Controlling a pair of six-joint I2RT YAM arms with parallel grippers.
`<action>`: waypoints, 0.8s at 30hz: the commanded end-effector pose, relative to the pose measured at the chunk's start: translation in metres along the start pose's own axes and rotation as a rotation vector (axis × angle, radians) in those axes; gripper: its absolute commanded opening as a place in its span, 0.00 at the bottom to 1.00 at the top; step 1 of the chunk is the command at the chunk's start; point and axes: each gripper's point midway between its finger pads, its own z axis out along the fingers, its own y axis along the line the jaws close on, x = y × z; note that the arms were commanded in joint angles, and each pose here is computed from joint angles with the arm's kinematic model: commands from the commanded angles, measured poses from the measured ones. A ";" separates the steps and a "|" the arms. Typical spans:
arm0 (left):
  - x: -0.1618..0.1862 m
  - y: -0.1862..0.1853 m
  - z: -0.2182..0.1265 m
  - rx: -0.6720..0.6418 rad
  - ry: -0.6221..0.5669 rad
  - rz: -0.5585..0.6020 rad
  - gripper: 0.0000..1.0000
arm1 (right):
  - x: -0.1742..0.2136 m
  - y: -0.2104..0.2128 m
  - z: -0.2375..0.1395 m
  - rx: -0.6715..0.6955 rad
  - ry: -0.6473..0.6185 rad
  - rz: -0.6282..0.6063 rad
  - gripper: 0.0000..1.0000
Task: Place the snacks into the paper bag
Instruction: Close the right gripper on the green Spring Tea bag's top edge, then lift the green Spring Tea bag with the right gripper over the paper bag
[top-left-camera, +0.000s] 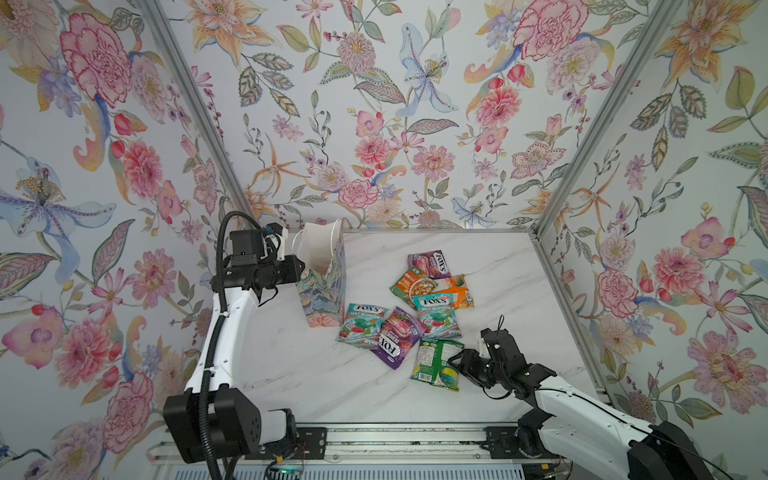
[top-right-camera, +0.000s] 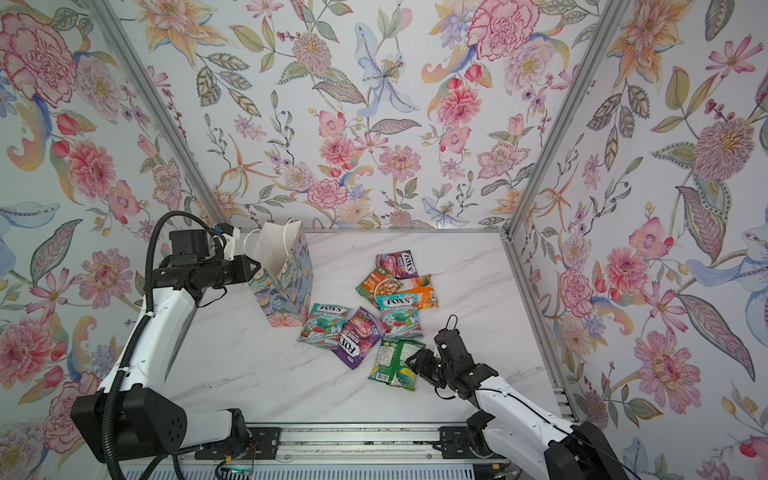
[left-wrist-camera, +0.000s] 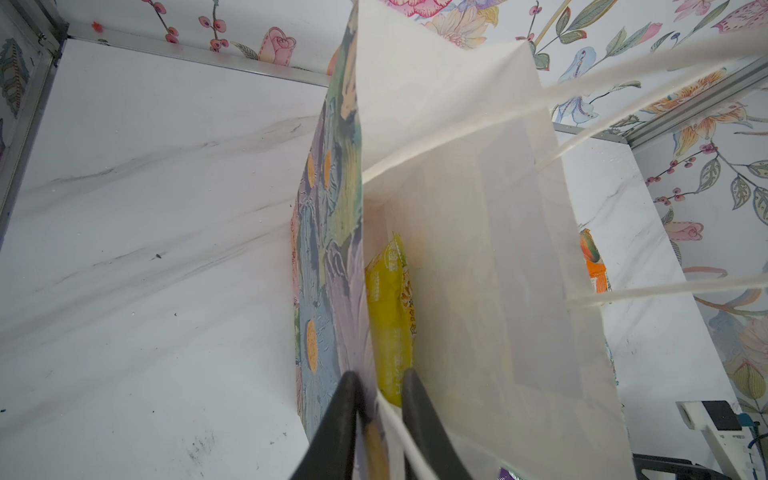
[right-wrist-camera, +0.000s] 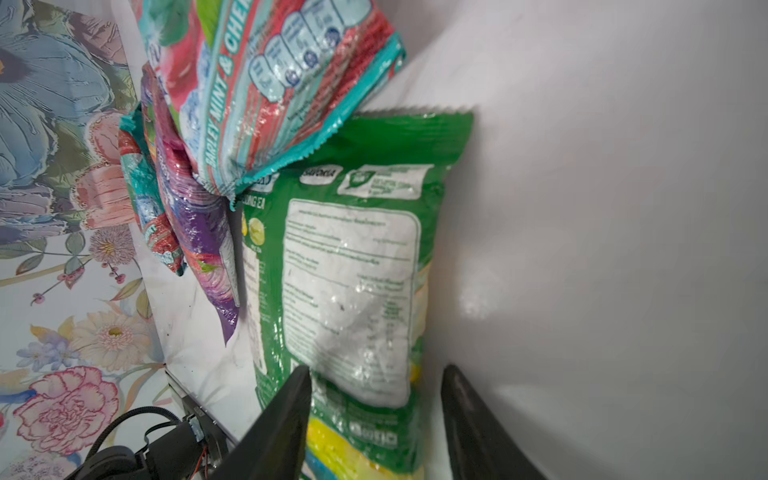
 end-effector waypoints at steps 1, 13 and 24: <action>0.004 -0.005 -0.004 0.009 0.000 -0.016 0.21 | -0.002 0.008 0.003 -0.061 -0.012 0.012 0.46; 0.007 -0.006 0.001 0.027 0.016 -0.021 0.21 | -0.025 0.043 -0.017 -0.093 -0.090 -0.069 0.00; 0.006 -0.003 0.002 0.014 0.027 -0.011 0.21 | -0.050 0.129 -0.077 -0.144 -0.210 -0.256 0.00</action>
